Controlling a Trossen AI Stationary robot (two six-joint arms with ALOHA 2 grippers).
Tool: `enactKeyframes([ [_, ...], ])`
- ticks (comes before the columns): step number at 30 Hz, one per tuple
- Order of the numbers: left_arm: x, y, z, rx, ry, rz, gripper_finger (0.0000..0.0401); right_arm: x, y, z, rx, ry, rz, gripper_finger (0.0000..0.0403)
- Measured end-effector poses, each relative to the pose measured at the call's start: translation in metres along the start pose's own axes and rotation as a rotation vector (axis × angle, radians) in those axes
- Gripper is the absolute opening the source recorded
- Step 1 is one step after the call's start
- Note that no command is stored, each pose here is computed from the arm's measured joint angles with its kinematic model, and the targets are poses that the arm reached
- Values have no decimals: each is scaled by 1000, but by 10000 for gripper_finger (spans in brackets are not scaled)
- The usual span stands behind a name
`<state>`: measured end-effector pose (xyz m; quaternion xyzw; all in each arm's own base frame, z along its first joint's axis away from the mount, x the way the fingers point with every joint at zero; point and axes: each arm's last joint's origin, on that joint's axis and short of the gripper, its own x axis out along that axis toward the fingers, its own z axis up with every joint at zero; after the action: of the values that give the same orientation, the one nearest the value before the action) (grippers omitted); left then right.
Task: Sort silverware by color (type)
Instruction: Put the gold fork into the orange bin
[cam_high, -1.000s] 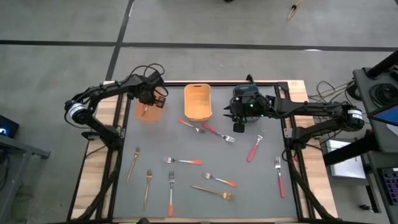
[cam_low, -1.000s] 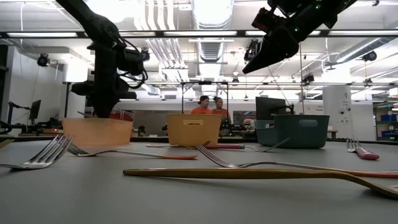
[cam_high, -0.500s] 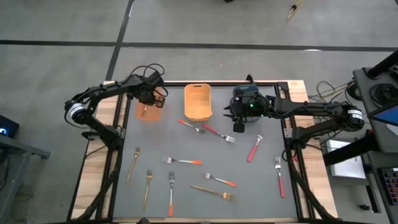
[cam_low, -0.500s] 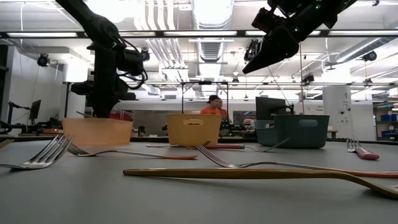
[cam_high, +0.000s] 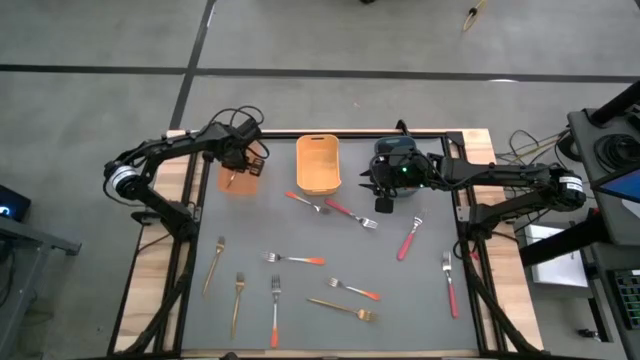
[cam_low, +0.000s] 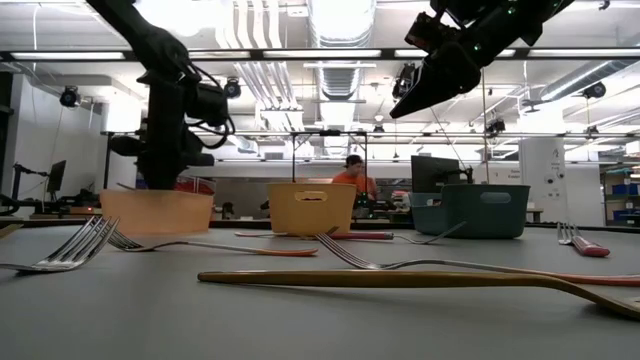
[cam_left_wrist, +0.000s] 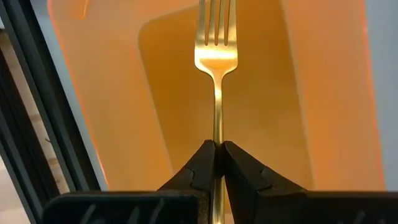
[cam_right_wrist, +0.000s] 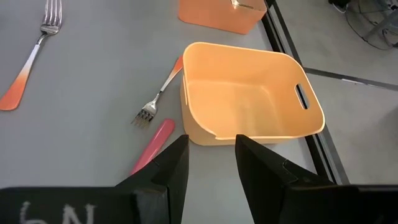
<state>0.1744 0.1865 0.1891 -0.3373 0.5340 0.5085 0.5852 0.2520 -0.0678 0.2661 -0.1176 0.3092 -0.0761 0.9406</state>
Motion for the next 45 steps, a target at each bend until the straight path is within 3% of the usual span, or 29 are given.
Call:
enactKeyframes([
  [37, 6, 0, -3, -21, -6, -6, 11, 0, 0, 0, -2, 0, 0, 123],
  [45, 6, 0, -3, -21, -7, -7, 38, 0, 0, 0, -2, 0, 0, 123],
])
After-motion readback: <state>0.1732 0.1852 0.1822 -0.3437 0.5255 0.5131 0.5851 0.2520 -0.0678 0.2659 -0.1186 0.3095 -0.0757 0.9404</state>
